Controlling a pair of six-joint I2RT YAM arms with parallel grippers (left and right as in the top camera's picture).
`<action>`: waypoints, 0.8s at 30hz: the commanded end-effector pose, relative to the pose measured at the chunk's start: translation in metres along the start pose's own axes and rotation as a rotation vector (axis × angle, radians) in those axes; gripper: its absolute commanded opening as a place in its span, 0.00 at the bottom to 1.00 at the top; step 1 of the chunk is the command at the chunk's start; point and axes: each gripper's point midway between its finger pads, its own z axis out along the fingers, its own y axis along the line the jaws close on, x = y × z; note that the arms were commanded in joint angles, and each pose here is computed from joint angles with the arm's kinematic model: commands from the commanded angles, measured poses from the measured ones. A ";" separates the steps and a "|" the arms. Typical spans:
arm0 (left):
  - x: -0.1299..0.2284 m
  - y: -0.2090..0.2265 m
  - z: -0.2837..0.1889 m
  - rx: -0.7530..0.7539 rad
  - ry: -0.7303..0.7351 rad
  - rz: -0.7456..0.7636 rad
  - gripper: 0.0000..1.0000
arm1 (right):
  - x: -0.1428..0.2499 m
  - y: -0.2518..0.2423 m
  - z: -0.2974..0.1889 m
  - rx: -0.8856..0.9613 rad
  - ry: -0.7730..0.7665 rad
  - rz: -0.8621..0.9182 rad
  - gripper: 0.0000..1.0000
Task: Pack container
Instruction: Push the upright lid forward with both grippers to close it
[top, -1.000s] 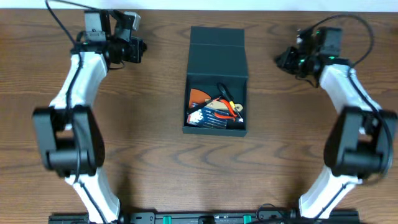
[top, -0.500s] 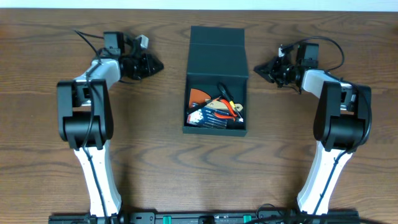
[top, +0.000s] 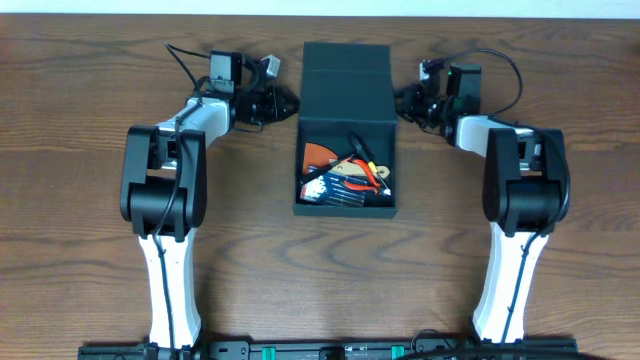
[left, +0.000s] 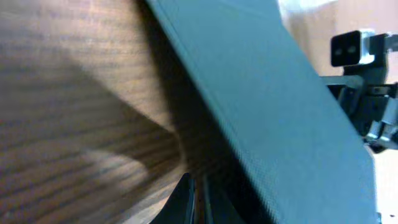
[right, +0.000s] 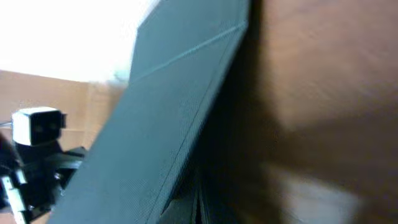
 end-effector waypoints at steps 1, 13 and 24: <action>-0.015 -0.005 -0.016 0.044 -0.038 -0.037 0.06 | -0.007 0.025 -0.001 -0.118 0.001 0.071 0.01; -0.081 -0.114 -0.107 0.095 -0.246 0.203 0.06 | -0.036 0.116 -0.034 -0.428 0.008 0.151 0.02; -0.060 -0.118 -0.168 -0.274 -0.241 0.279 0.06 | -0.047 0.151 -0.064 -0.467 -0.006 0.018 0.01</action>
